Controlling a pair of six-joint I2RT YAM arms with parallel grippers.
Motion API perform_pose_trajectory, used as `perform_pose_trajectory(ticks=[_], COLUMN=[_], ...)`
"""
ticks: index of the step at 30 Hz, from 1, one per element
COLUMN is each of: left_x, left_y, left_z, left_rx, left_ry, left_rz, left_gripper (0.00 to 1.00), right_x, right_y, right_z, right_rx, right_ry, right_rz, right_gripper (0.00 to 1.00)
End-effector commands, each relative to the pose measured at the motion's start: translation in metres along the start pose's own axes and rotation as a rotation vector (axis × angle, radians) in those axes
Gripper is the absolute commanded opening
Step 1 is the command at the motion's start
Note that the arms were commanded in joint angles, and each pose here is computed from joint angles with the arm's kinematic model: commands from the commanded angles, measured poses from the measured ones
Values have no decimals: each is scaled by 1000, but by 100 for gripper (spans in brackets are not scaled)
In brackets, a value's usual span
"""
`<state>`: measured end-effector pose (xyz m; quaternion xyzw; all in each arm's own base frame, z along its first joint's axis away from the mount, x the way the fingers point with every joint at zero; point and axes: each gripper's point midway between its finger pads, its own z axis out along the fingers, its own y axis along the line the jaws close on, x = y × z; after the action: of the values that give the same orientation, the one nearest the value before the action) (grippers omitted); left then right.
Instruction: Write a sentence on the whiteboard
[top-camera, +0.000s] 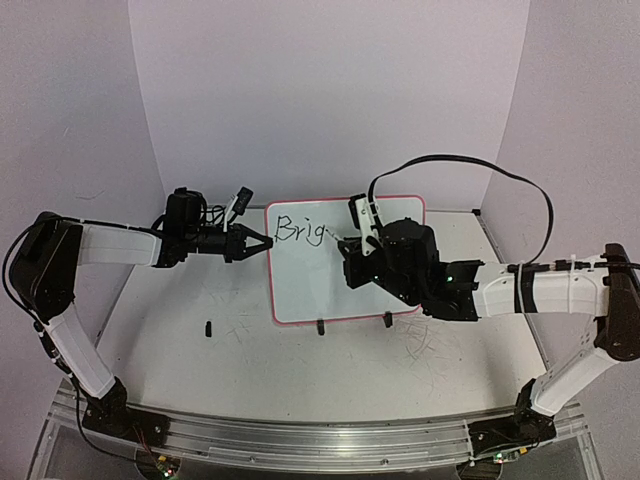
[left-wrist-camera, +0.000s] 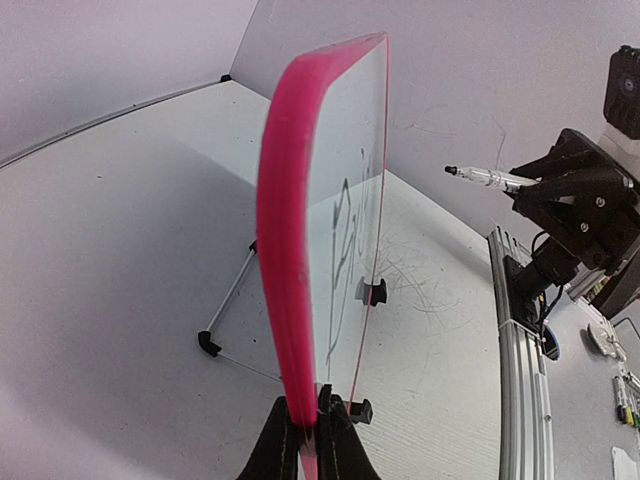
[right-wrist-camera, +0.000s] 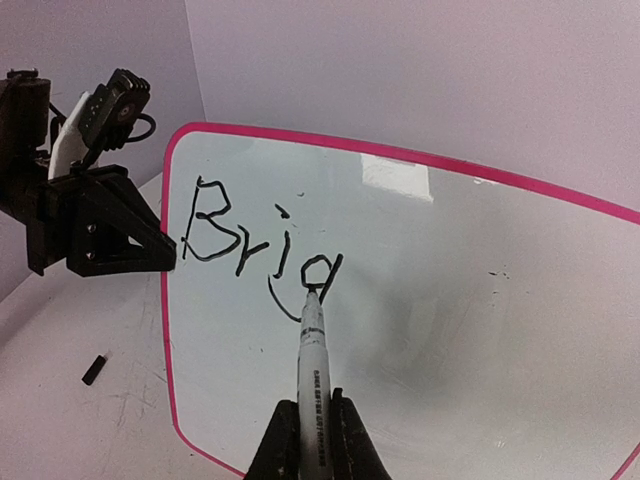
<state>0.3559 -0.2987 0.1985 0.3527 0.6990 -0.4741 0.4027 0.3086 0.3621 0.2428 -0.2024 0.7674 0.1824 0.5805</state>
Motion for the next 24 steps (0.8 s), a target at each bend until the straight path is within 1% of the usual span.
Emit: perform_pose_trajectory(ticks=[1,6,13,17,24], left_x=[-31,-31,-31,-32,-32], left_y=[-7,-8,-8,-8,-8], left_z=[-11,-11,-11,-11,-11], left_rx=[-31,-31,-28,-29,-30], left_ry=[-71,-72,-71,-72,-73], left_rz=[126,129,128,128,131], left_gripper=[0,0,0,0,0], right_x=[-20,-20,-24,-28,-36], right_y=[0,-7,-14,-10,-15], right_z=[4,2,4,12,23], right_rx=[16,13,36,28,46], right_ry=[-43,-46,-54,-56,-66], right_rz=[33,60,48,23,48], right_gripper=[0,0,0,0,0])
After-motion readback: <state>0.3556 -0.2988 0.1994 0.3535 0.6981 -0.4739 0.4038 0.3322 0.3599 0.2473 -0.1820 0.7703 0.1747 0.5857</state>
